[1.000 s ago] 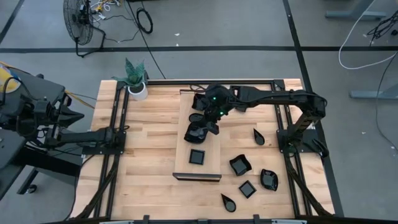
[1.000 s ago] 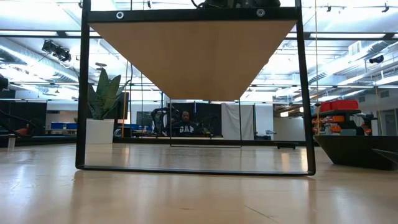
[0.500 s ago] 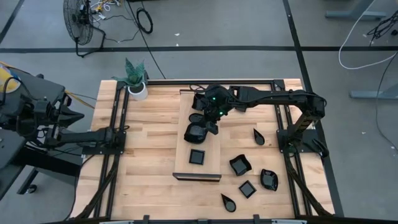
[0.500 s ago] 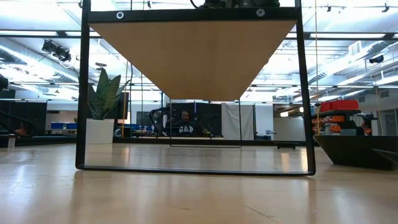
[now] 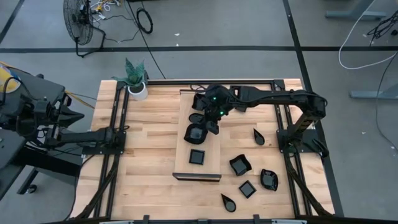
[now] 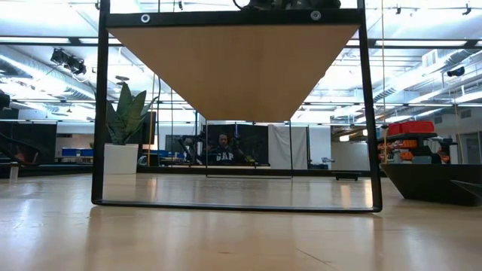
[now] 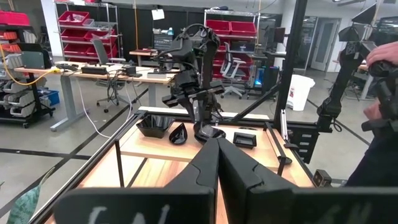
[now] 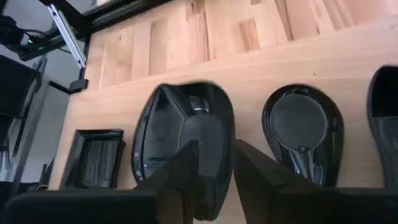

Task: Pick & Place Mini shaped plates
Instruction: Stack the leaf shaped plate on top of the leaf shaped plate on the shelf, then stack the square plate on top of the square plate on the shelf

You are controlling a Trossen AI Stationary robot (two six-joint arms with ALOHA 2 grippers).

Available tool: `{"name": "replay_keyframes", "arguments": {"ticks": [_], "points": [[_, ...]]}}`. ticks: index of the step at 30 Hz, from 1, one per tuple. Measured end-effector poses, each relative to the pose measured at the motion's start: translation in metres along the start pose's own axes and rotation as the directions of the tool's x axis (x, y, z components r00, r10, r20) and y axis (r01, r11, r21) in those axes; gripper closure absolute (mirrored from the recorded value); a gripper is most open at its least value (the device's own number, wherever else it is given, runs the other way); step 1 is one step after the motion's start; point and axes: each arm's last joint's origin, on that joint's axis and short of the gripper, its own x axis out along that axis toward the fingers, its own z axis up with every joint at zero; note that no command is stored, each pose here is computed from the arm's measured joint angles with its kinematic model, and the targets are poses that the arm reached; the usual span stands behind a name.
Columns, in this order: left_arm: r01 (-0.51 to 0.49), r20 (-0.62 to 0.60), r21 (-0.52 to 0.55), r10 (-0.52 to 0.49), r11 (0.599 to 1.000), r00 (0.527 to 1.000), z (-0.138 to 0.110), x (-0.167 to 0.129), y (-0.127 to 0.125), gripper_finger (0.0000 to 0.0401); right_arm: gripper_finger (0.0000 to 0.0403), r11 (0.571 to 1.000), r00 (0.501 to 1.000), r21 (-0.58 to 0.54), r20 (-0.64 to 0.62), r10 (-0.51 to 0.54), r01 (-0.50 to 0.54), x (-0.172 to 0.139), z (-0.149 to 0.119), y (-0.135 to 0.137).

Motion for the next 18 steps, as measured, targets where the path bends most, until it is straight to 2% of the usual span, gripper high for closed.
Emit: {"name": "replay_keyframes", "arguments": {"ticks": [11,18], "points": [[0.000,-0.001,0.000,0.000,1.000,1.000,0.000,0.000,0.000,0.0387,0.0256,1.000,0.996,-0.017,0.088,-0.020,0.022,-0.036,0.005,0.006],[0.000,0.000,0.000,0.000,1.000,1.000,0.000,0.000,0.000,0.0387,0.0250,0.982,0.974,0.043,0.125,-0.189,0.185,-0.061,-0.006,-0.003]]}}
